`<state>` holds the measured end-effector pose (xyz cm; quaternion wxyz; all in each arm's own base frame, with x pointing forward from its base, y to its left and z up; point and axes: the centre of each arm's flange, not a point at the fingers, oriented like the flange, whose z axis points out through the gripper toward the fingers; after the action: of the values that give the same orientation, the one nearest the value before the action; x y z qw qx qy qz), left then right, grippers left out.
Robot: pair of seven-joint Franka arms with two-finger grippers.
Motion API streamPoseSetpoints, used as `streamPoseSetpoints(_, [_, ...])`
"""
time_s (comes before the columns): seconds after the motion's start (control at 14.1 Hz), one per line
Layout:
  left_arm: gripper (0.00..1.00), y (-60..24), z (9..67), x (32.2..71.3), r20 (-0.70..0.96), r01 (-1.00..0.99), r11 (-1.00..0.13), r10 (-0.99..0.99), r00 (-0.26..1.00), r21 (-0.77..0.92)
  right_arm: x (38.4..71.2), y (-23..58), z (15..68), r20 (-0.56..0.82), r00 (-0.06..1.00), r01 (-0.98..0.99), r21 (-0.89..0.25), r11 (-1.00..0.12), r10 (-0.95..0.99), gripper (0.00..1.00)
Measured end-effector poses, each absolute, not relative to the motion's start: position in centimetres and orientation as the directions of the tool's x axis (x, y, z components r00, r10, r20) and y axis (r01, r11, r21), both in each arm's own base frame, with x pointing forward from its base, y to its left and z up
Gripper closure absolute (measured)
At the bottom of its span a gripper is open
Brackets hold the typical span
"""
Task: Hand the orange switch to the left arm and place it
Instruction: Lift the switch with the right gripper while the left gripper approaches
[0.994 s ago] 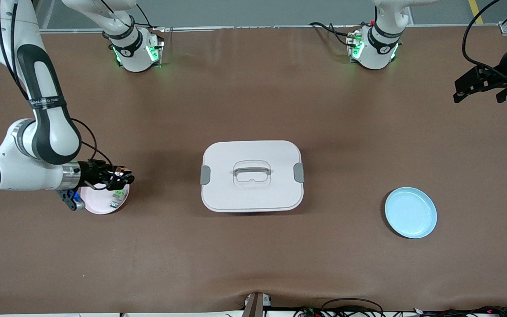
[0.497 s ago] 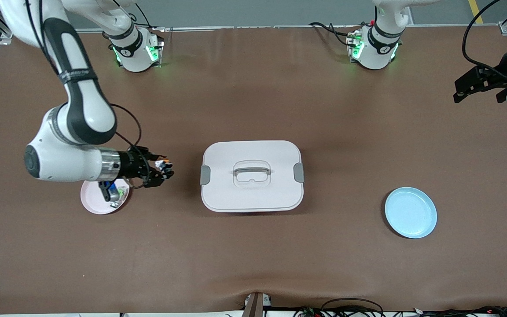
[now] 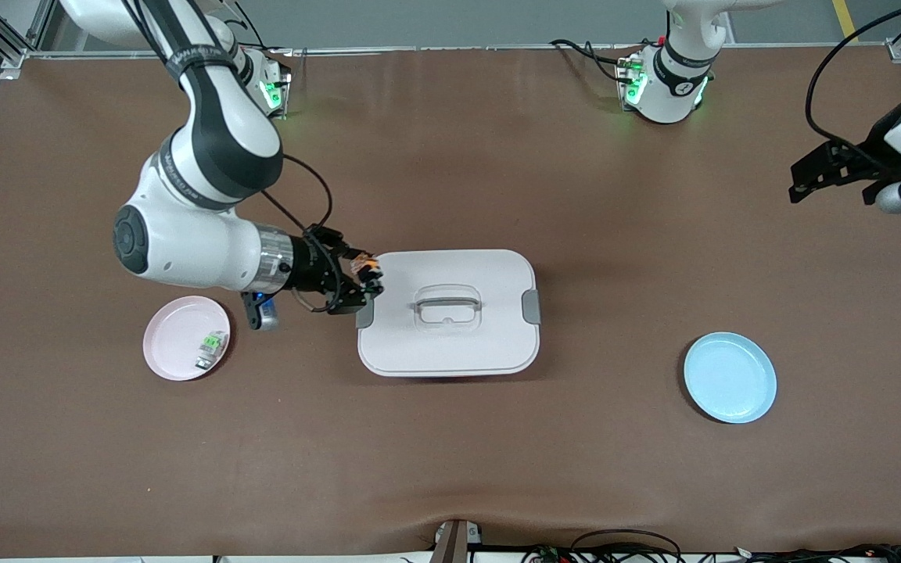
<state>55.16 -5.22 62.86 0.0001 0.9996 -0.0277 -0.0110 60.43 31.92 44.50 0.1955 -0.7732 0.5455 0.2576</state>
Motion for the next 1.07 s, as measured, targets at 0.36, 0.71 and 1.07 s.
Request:
streamPoseSetpoints(0.36, [0.00, -7.0, 61.3, 58.1, 0.003, -0.078, -0.995, -0.078, 0.997, 0.064, 58.8, 38.6, 46.3, -0.630, 0.162, -0.979, -0.006, -0.204, -0.759, 0.28])
streamPoseSetpoints(0.71, [0.00, -9.1, 59.9, 60.0, 0.023, -0.077, -0.970, -0.074, 0.997, 0.230, 58.3, 44.7, 49.0, -0.657, 0.068, -0.993, 0.029, -0.116, -0.751, 0.28])
streamPoseSetpoints(1.07, [0.00, -13.6, 59.0, 60.2, -0.007, -0.088, -0.898, -0.101, 0.995, 0.431, 58.5, 48.3, 51.3, -0.692, -0.003, -0.999, 0.032, -0.026, -0.722, 0.28])
